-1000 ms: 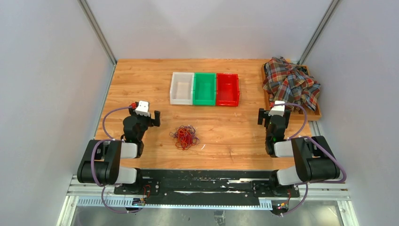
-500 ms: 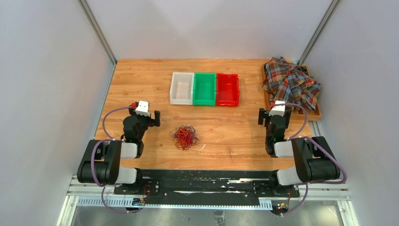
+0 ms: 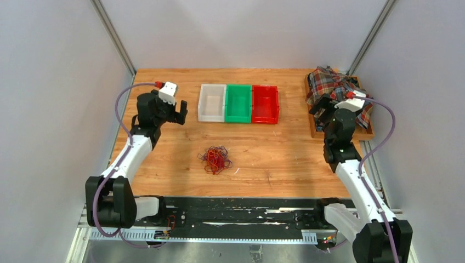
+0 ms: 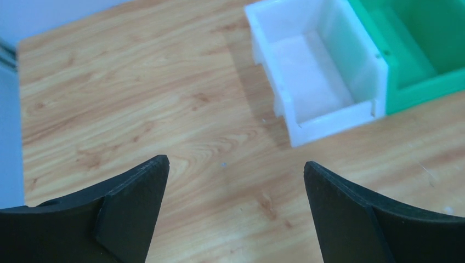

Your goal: Untangle the cables

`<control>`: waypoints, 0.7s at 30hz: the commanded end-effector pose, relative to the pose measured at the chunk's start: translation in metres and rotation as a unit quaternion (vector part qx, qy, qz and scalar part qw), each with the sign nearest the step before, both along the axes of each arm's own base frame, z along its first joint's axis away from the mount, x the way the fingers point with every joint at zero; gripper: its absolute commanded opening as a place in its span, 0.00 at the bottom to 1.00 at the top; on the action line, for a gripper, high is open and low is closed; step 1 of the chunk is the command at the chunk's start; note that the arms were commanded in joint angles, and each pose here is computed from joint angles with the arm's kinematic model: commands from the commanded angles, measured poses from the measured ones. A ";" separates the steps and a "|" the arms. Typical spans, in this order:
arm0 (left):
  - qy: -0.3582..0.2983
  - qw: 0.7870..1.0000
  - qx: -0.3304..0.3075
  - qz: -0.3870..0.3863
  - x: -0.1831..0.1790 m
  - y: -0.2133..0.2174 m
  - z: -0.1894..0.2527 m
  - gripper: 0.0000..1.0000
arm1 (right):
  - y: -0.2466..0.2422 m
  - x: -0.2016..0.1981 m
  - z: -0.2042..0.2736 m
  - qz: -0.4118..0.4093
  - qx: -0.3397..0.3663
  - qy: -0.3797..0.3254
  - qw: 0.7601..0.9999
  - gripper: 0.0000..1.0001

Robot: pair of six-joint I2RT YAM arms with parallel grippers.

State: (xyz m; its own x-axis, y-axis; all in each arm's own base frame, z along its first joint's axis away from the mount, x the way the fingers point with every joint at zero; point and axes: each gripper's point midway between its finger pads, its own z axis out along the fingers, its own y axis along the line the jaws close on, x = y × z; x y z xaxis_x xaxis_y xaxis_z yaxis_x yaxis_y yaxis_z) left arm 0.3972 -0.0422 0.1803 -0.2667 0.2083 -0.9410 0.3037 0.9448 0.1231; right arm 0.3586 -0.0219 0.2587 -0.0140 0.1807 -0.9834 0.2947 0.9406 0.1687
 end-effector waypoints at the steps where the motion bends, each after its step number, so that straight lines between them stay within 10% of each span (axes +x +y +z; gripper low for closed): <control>1: 0.194 0.976 -0.015 -0.095 -0.062 -0.025 -0.034 0.98 | 0.047 -0.001 -0.042 0.117 0.142 0.053 0.982 0.94; 13: 0.281 0.918 -0.021 -0.281 -0.103 -0.086 -0.046 0.98 | 0.219 -0.065 -0.080 0.392 0.016 0.222 0.893 0.78; 21: 0.290 0.879 0.029 -0.377 -0.115 -0.111 -0.074 0.84 | 0.236 -0.097 -0.105 0.426 0.010 0.272 0.863 0.75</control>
